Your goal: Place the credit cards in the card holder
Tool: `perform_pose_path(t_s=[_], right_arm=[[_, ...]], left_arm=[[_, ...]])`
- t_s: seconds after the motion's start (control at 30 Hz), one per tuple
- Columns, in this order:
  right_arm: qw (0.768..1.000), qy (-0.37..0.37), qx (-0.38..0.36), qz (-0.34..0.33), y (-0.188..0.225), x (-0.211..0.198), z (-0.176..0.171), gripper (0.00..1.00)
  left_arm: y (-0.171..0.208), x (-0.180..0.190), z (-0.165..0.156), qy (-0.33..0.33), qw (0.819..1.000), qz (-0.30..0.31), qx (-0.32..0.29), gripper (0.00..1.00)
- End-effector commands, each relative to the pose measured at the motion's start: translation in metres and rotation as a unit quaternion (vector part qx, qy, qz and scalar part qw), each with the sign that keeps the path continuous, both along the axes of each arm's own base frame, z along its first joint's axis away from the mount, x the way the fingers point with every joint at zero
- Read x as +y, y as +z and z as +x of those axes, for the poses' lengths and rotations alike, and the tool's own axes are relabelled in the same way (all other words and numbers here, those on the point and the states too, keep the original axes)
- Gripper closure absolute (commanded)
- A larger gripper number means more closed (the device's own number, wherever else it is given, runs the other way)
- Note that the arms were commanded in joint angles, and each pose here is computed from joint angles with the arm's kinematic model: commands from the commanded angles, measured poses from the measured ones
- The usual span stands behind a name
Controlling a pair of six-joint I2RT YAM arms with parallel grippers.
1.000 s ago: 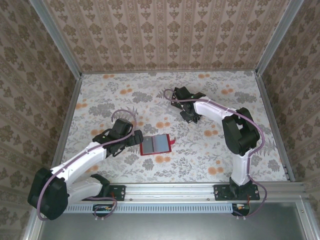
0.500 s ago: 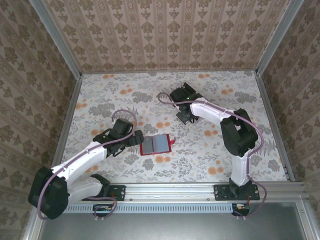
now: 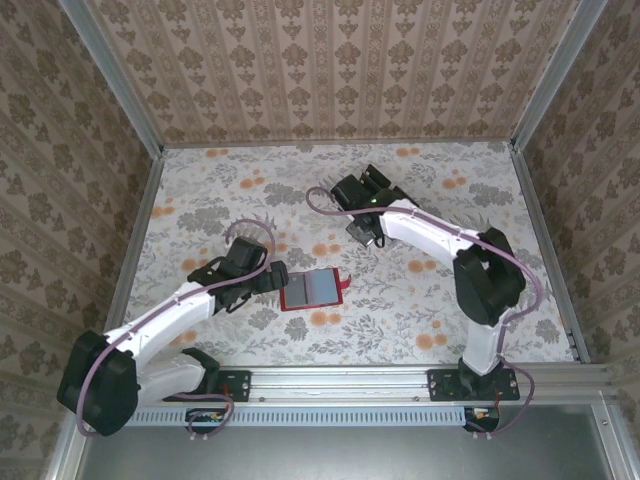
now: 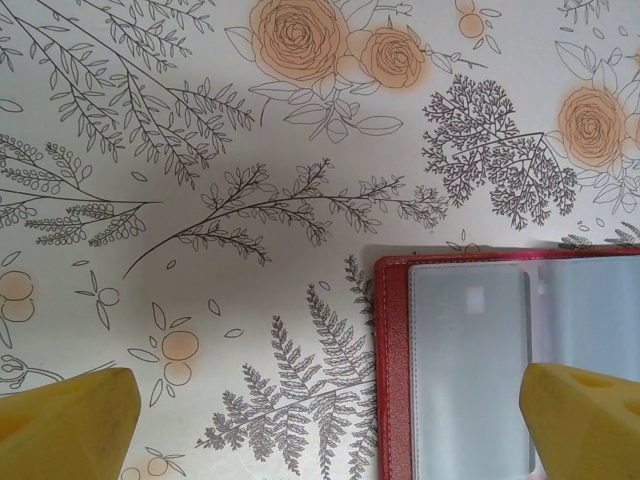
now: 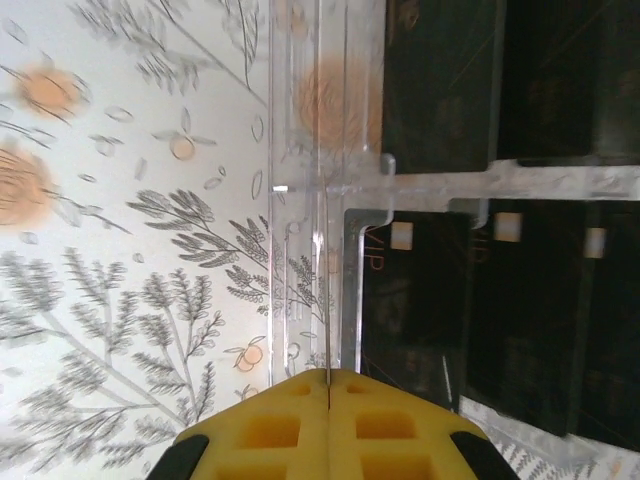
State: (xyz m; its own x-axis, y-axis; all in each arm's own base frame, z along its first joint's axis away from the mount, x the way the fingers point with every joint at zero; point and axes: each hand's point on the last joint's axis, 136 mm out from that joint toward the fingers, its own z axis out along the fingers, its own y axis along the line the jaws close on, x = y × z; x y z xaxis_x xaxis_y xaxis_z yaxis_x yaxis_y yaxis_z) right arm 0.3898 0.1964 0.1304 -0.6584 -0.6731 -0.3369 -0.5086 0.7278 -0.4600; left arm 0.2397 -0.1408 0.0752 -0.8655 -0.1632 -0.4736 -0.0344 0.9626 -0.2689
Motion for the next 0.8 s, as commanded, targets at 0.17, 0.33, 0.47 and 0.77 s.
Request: perform_pose_path(t_s=[0.17,0.33,0.47,0.77], right_arm=[[0.955,-0.031,0.008,0.293,0.064,0.064,-0.043,1.0],[0.874,-0.055,0.063,0.478,0.058,0.099,-0.07,1.0],[0.812,-0.084,0.096,0.569,0.041,0.112,-0.082,1.0],[0.75,-0.124,0.132,0.636,-0.003,0.114,-0.097,1.0]], left_arm=[[0.002,-0.008,0.005,-0.025,1.0,0.003,0.0,0.0],[-0.004,-0.014,-0.001,-0.046,0.999,0.019,0.007,0.0],[-0.01,-0.019,-0.008,-0.057,0.998,0.038,0.009,0.0],[-0.025,-0.029,-0.016,-0.067,0.996,0.064,0.012,0.0]])
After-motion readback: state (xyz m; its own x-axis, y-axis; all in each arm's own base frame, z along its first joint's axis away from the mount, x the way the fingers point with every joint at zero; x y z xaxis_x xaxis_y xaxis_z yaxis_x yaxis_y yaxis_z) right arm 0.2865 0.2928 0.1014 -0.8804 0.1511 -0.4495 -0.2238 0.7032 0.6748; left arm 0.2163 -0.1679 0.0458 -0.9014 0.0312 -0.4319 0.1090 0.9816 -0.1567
